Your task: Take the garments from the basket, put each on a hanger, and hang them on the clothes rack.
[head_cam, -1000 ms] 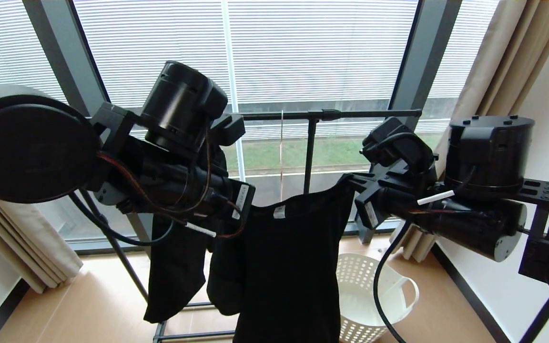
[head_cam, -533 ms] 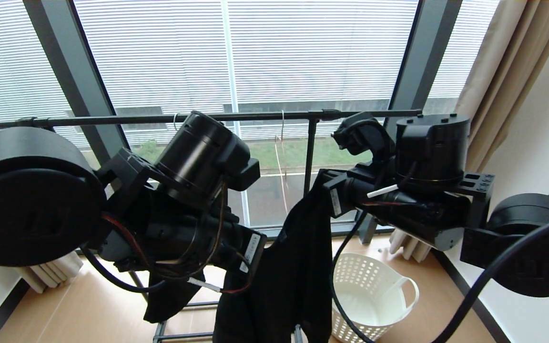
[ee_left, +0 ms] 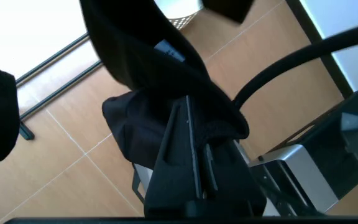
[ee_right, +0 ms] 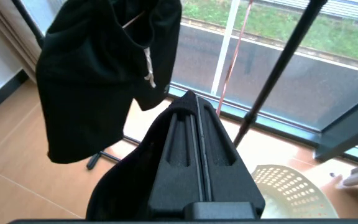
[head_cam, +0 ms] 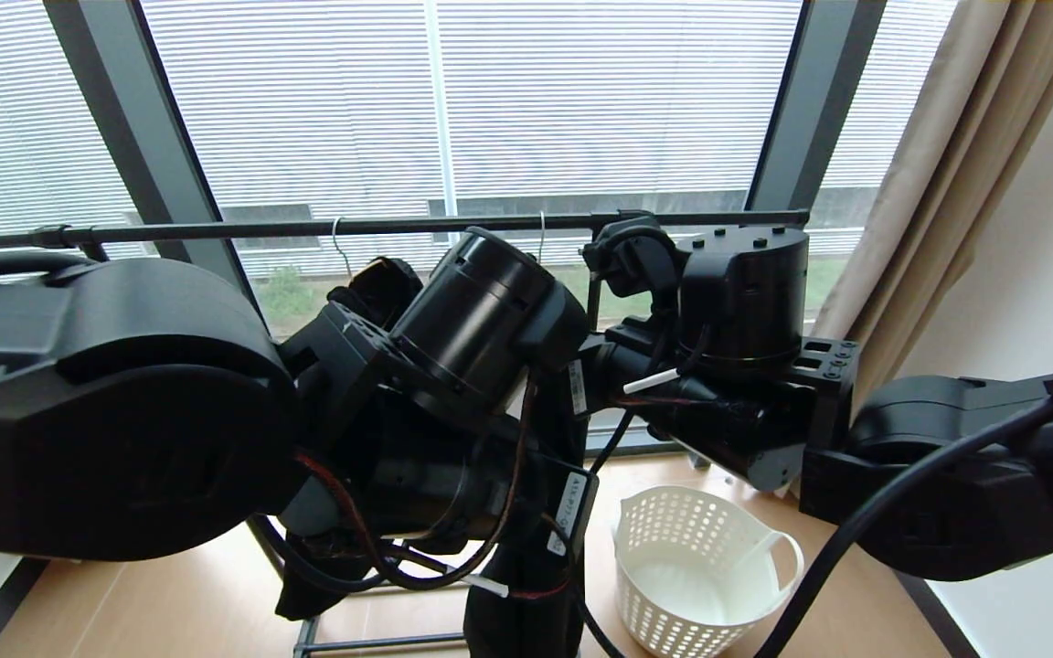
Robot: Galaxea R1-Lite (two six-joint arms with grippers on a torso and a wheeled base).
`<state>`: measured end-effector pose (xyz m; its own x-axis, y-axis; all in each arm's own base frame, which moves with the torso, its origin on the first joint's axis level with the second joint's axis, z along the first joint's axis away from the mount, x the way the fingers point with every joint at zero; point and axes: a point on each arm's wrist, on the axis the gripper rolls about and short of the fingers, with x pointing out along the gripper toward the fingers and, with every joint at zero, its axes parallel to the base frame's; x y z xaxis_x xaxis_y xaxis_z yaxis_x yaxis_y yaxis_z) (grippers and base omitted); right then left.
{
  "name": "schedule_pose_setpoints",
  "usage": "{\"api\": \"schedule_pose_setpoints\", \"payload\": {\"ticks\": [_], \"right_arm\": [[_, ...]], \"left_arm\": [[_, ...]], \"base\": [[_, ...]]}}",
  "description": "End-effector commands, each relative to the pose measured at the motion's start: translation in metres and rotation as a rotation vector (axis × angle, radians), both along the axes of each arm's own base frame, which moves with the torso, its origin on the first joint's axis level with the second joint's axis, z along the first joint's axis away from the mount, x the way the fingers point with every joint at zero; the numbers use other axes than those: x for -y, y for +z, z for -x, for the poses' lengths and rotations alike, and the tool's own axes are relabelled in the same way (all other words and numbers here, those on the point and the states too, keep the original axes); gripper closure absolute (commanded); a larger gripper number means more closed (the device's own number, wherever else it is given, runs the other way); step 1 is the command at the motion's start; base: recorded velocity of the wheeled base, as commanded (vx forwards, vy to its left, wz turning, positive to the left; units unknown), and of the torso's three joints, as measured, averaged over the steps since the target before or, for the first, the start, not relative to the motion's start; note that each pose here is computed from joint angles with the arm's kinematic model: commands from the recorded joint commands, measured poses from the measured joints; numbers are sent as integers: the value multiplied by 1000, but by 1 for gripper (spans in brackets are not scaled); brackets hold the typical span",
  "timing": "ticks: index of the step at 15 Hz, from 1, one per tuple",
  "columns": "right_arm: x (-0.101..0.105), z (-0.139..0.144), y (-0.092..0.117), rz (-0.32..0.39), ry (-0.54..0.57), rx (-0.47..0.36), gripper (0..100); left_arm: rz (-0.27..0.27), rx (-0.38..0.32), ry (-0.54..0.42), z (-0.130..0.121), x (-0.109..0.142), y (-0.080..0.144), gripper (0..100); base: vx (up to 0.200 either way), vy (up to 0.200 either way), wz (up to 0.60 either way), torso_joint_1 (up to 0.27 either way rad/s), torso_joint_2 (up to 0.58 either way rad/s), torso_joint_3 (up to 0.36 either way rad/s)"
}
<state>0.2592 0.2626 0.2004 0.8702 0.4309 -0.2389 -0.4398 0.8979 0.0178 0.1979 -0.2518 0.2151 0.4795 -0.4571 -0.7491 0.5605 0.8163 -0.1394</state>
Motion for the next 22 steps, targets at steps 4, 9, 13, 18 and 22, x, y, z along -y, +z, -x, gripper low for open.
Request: {"api": "schedule_pose_setpoints", "payload": {"ticks": [4, 9, 13, 18, 22], "right_arm": [[17, -7, 12, -20, -48, 23, 100], [64, 3, 13, 143, -31, 64, 100], [84, 31, -8, 396, 90, 95, 100], [84, 36, -11, 429, 107, 103, 100], [83, 35, -11, 428, 106, 104, 100]], "left_arm": [[11, -10, 70, -5, -18, 2, 100], [39, 24, 243, -39, -60, 14, 100], [60, 49, 299, -65, -62, 20, 100], [73, 64, 285, -65, -57, 25, 100], [72, 65, 281, -62, -56, 26, 100]], "base": [[0, 0, 0, 0, 0, 0], [0, 0, 0, 0, 0, 0], [0, 0, 0, 0, 0, 0], [0, 0, 0, 0, 0, 0], [0, 0, 0, 0, 0, 0]]}}
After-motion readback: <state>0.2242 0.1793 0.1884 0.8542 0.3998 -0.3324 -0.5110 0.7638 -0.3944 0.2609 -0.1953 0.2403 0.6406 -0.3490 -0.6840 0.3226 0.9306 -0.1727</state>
